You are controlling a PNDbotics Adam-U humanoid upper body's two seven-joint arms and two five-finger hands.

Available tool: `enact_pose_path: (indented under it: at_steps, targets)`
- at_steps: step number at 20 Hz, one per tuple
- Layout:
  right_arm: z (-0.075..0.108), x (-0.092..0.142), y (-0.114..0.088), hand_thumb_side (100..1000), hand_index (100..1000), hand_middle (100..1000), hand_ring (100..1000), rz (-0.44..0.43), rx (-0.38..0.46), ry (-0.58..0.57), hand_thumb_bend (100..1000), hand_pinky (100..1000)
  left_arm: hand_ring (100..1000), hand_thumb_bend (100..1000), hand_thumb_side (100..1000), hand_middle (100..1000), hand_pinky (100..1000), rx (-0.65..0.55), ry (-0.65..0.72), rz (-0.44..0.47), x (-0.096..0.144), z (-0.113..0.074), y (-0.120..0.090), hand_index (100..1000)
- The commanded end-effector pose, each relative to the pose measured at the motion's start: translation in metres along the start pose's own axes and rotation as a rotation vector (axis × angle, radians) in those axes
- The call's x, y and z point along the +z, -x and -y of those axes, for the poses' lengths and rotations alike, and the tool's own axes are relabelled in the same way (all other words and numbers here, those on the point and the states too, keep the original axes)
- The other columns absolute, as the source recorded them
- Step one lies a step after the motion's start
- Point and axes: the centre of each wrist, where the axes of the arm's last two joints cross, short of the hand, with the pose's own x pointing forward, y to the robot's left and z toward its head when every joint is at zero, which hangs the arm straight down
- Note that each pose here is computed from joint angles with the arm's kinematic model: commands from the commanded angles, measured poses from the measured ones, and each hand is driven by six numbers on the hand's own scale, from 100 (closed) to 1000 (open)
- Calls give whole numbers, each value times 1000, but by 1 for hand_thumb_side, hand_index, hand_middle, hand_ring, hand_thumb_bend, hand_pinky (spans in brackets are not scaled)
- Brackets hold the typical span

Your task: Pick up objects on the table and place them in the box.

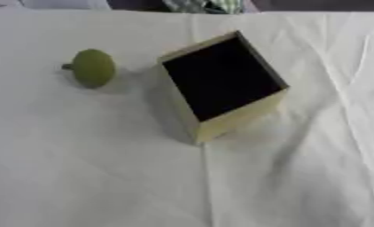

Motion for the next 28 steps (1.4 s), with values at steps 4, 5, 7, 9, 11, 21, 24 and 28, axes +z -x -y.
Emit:
enact_pose_path:
  at_steps: [4,5,7,9,11,21,24,28]
  targets:
    - [7,-7,-6,455,737,617,836,27,31,-15,100,847,843,428,345,627,682,-32,56,35,-9,-8,-6,769]
    - [7,-7,-6,456,737,617,836,25,33,-17,100,847,842,429,345,629,683,-48,79,37,-9,-11,-6,770]
    - [8,-7,-6,454,737,617,836,24,36,-22,100,847,842,432,345,632,686,-83,129,42,-9,-17,-7,773]
    - [9,-8,-7,453,737,617,835,24,41,-28,100,847,845,439,350,637,690,-125,185,41,-10,-23,-6,776]
    - [10,-8,-7,453,737,617,835,24,46,-34,100,847,848,447,362,643,694,-182,250,31,-12,-34,1,781]
    - [11,-7,-7,447,737,617,834,14,53,-52,100,846,884,486,435,688,728,-442,523,-39,-40,-83,68,823]
    - [10,-6,-7,442,737,617,833,14,50,-56,100,845,898,492,465,710,747,-501,628,-50,-52,-85,79,842]
    - [10,-6,-7,438,737,617,833,13,46,-63,100,845,932,459,529,751,777,-595,804,-91,-63,-89,94,873]
